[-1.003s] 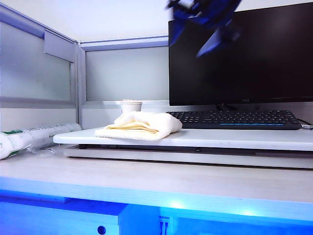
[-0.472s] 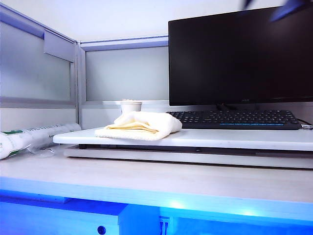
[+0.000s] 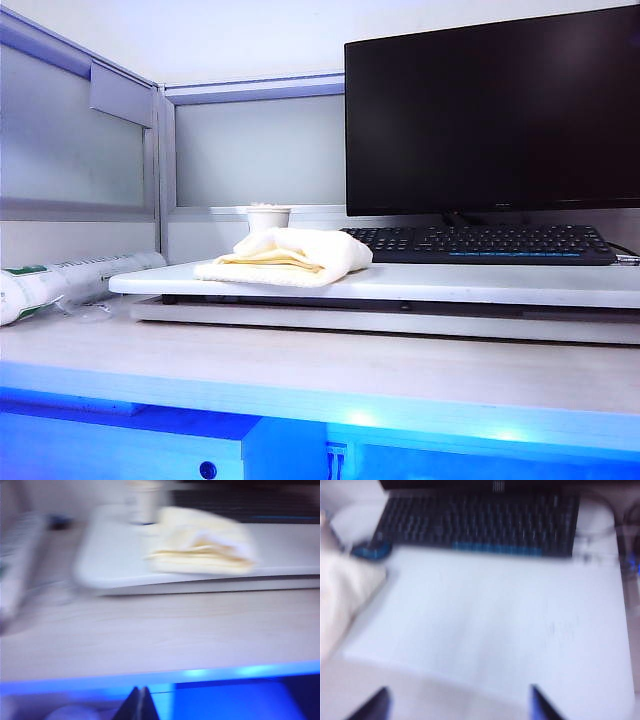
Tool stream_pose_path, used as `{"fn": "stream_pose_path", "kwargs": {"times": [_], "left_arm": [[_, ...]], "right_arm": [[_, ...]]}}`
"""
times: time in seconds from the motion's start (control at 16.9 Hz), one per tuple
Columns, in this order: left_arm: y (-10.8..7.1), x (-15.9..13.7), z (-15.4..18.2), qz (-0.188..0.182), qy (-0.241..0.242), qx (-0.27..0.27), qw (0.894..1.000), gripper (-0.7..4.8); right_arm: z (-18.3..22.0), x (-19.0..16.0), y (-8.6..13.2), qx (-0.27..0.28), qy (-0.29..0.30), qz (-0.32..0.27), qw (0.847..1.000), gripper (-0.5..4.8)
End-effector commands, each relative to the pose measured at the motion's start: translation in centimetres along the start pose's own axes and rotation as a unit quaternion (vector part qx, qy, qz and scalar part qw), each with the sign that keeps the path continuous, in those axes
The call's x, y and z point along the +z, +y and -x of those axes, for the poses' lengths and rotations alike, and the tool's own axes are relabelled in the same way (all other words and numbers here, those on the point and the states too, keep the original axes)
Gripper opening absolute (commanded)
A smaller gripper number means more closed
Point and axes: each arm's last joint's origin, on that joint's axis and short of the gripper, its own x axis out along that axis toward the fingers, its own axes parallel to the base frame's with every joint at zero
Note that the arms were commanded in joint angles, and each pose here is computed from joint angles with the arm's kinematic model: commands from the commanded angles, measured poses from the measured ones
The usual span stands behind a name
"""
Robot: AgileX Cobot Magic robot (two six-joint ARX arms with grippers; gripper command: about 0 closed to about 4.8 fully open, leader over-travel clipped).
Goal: Wipe the tabletop with a clean cloth to remove dust and stains.
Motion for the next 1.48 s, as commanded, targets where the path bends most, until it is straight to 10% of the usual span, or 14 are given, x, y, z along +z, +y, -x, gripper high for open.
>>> {"fn": "stream_pose_path", "kwargs": {"times": [0.06,0.59,0.83,1.48], "left_arm": [[0.4,-0.3,0.0,0.005,0.014,0.071,0.997,-0.06],[0.6,-0.4,0.1,0.006,0.022,0.102,0.995,-0.06],[0.6,-0.4,0.1,0.006,0.021,0.098,0.995,-0.06],[0.6,-0.4,0.1,0.006,0.021,0.098,0.995,-0.06]], "right_arm": [[1.6,-2.8,-0.1,0.004,-0.018,0.005,1.000,3.23],[4.4,-11.7,-0.6,0.009,-0.049,-0.033,0.998,2.07],[5.5,-13.1,-0.6,0.016,-0.106,-0.047,0.993,-0.14],[2.7,-17.2,-1.7,-0.006,-0.087,-0.052,0.995,-0.06]]}}
